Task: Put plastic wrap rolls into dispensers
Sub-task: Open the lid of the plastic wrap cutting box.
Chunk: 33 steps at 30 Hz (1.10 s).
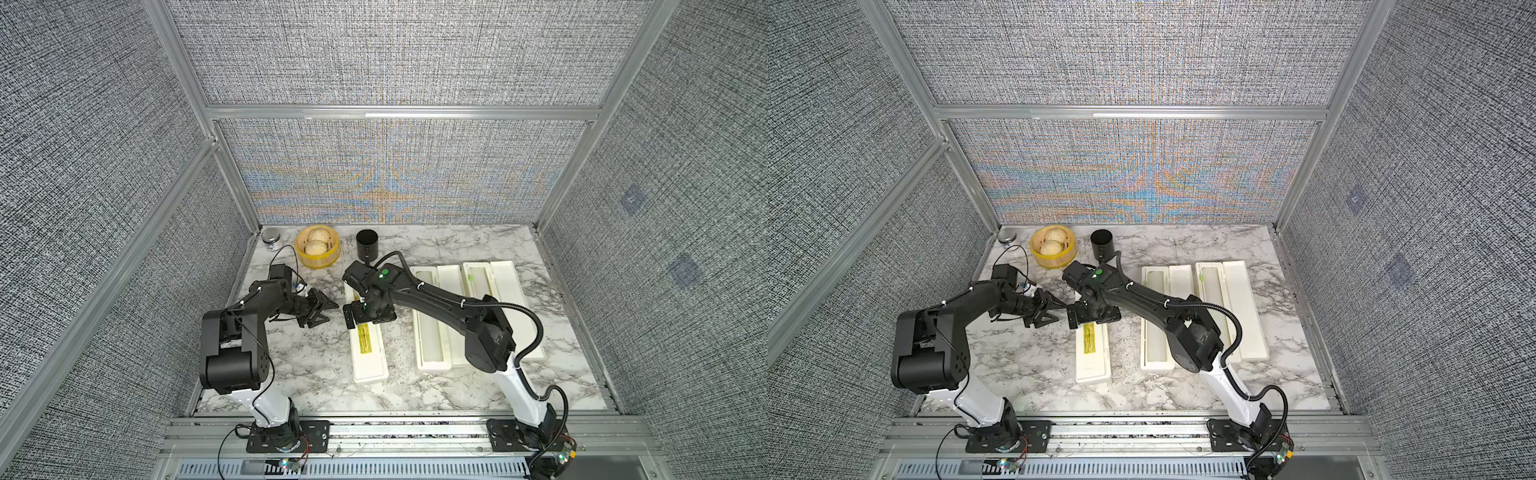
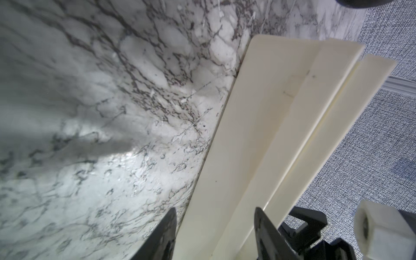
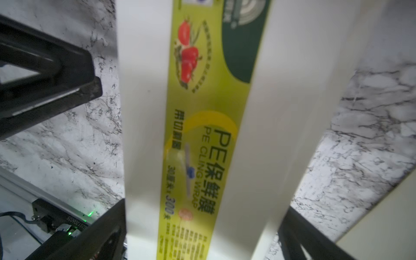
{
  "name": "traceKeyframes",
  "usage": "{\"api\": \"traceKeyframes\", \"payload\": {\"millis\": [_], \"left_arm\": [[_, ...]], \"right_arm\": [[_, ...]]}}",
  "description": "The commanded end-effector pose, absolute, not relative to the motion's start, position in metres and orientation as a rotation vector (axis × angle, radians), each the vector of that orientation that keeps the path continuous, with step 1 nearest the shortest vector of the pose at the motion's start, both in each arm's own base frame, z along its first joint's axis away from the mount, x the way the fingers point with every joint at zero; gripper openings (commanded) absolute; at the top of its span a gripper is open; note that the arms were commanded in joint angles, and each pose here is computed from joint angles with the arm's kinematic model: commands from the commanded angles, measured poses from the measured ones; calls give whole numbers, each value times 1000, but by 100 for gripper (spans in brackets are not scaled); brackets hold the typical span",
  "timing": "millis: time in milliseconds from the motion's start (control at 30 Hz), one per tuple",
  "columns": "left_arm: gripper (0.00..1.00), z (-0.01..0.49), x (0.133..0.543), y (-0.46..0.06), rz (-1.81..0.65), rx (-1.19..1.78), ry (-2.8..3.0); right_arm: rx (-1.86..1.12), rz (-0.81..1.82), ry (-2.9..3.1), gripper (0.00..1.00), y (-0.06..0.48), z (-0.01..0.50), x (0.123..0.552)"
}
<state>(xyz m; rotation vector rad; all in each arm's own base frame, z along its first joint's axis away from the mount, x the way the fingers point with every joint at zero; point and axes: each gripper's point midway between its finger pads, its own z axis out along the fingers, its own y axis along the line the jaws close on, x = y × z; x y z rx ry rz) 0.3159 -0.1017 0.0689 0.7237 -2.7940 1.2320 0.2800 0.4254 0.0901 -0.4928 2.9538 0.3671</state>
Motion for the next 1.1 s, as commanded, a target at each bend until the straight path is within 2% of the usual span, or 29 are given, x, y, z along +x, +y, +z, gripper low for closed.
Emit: {"api": "traceKeyframes", "payload": {"millis": [0,167,433,633,900,1067], "left_arm": [[55,72,317,-103,1264,710,-2796],[55,73,318,-106,1303,712,-2775],[56,82,320,-120,1380,683,-2735],[56,76,318,-130,1386,671,-2711],[58,75,317,-147,1402,608,-2686],[59,79,318,-155,1415,568,-2681]], "right_arm": [[-507,255,2986,99,414,84,276],[-508,301,2976,97,416,89,276],[-446,671,2905,92,433,116,277],[-451,786,2883,92,440,125,277],[-455,809,2880,92,439,124,276],[-493,654,2884,99,426,121,278]]}}
